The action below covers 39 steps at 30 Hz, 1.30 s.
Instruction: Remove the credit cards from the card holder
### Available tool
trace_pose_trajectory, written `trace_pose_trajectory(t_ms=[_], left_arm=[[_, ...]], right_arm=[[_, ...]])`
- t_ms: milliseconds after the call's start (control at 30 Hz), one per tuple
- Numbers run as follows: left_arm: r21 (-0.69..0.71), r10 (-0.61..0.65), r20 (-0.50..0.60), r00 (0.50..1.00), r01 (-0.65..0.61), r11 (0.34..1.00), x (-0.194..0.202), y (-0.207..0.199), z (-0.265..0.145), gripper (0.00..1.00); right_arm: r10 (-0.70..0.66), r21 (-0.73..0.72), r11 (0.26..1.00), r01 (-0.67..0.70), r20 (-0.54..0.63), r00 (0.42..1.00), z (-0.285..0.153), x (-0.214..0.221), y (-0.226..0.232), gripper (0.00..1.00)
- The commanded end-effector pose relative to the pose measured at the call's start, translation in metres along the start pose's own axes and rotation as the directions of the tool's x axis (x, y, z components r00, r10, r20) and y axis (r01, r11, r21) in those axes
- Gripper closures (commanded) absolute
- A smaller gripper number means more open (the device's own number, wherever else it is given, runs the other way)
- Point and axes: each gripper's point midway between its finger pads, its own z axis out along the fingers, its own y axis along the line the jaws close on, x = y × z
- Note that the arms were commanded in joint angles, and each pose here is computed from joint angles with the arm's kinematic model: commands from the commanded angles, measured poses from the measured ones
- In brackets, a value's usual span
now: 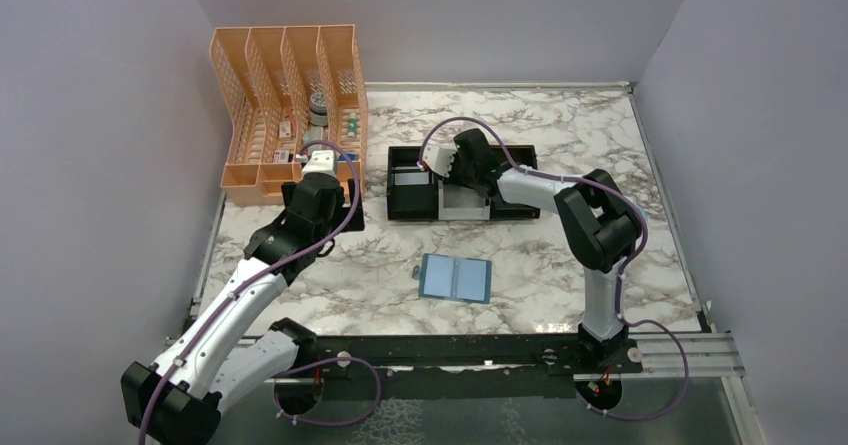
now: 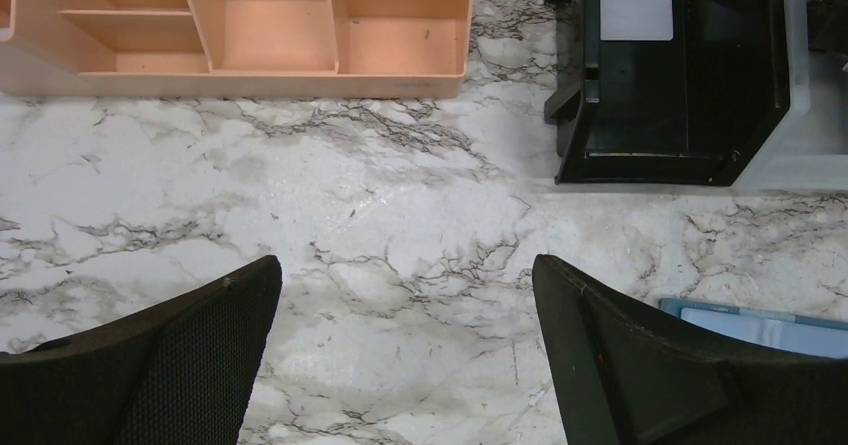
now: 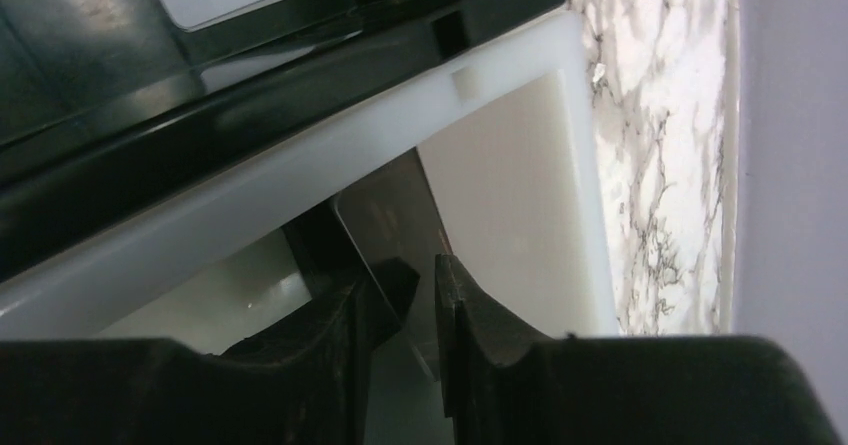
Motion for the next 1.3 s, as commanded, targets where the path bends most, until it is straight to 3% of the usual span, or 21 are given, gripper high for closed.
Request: trace_pose_trajectory(t_ms=[0, 667, 967, 1133, 1267], left_arm=[[-0.037, 0.014, -0.006, 1.0, -0.014, 0.999, 0.003, 0.008, 0.001, 0.01], [-0.029, 0.026, -0.038, 0.999, -0.027, 0.999, 0.009, 0.005, 0.005, 0.01], [-0.006, 0.029, -0.045, 0.999, -0.029, 1.0, 0.01, 0.001, 0.005, 0.01], [0.042, 0.043, -0.069, 0.997, -0.04, 0.998, 0.014, -0.009, 0.009, 0.01], [0.105, 0.053, -0.079, 0.995, -0.044, 0.993, 0.016, -0.02, 0.01, 0.01]], right_arm=[[-0.014, -0.083, 0.996, 0.016, 0.021, 1.0, 0.001, -0.002, 0.019, 0.7], [0.028, -0.088, 0.996, -0.019, 0.104, 0.994, -0.011, -0.019, 0.018, 0.58], [0.156, -0.008, 0.988, -0.157, 0.199, 0.967, -0.036, -0.044, -0.009, 0.57], [0.35, 0.044, 0.922, -0.384, 0.331, 0.876, -0.076, -0.061, -0.028, 0.57], [0.626, -0.008, 0.731, -0.682, 0.405, 0.666, -0.115, -0.057, -0.024, 0.61]])
